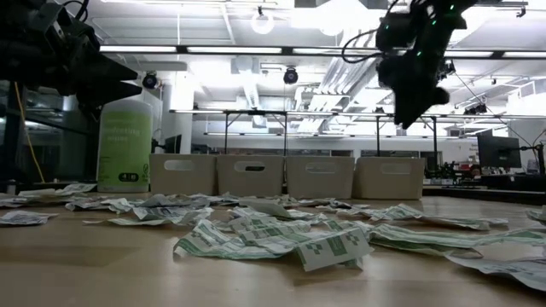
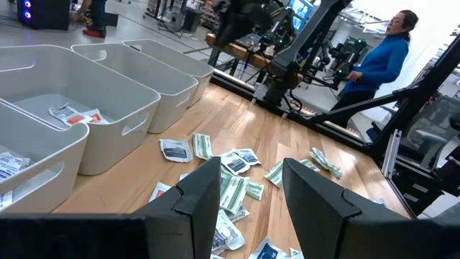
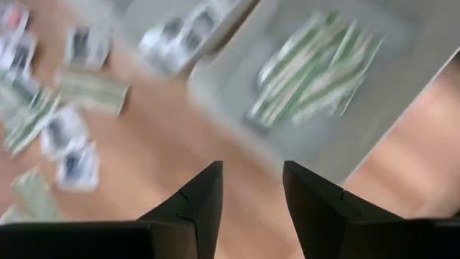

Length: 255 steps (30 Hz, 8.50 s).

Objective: Pick & Place First Aid Supplies
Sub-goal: Put the bandage into the right gray bin

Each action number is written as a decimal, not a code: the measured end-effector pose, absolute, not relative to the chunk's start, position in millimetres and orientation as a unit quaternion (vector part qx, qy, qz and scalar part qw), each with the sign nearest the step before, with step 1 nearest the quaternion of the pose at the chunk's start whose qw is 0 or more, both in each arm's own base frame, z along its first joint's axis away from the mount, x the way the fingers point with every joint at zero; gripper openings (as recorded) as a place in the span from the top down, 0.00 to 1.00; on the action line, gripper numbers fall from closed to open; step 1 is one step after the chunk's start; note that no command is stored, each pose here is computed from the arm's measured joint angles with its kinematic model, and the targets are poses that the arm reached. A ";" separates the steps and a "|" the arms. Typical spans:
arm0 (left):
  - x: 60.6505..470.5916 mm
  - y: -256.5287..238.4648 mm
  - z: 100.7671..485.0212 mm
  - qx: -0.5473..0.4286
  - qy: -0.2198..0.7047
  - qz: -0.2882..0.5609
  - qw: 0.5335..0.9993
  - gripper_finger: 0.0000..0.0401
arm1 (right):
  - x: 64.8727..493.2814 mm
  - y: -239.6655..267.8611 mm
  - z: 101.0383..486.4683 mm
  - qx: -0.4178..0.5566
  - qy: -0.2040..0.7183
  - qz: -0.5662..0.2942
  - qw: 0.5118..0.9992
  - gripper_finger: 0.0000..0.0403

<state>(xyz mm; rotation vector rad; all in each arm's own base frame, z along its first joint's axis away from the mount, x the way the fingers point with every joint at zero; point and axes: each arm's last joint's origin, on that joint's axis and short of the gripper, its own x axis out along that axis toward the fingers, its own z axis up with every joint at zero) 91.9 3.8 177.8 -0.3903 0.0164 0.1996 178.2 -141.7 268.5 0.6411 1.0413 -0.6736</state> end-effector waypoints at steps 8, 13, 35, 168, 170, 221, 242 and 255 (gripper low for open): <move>91.9 3.8 177.8 -0.194 0.008 0.099 0.976 0.63 | 186.9 -85.5 274.6 0.310 0.525 -0.257 0.750 0.65; 91.9 3.8 177.7 -0.194 0.008 0.099 0.976 0.63 | 198.3 -49.0 272.4 0.315 0.542 -0.228 0.745 0.65; 92.0 3.8 177.8 -0.193 0.008 0.099 0.976 0.63 | 167.7 100.6 199.0 0.503 0.488 -0.347 0.623 0.65; 92.0 3.8 177.6 -0.194 0.008 0.099 0.976 0.63 | 185.6 -28.5 216.1 0.135 0.165 -0.570 0.793 1.00; 92.0 3.8 177.6 -0.194 0.008 0.099 0.976 0.63 | 185.7 -40.1 215.5 0.127 0.169 -0.583 0.785 1.00; 91.9 3.8 177.8 -0.194 0.008 0.099 0.976 0.63 | 182.9 -44.1 190.4 0.432 0.254 -0.224 0.836 0.63; 92.0 3.8 177.7 -0.193 0.008 0.099 0.976 0.63 | 182.2 61.6 197.2 0.504 0.250 -0.128 0.817 0.63; 92.0 3.8 177.7 -0.194 0.008 0.099 0.976 0.63 | 228.5 98.5 245.5 0.445 0.389 -0.200 0.781 0.63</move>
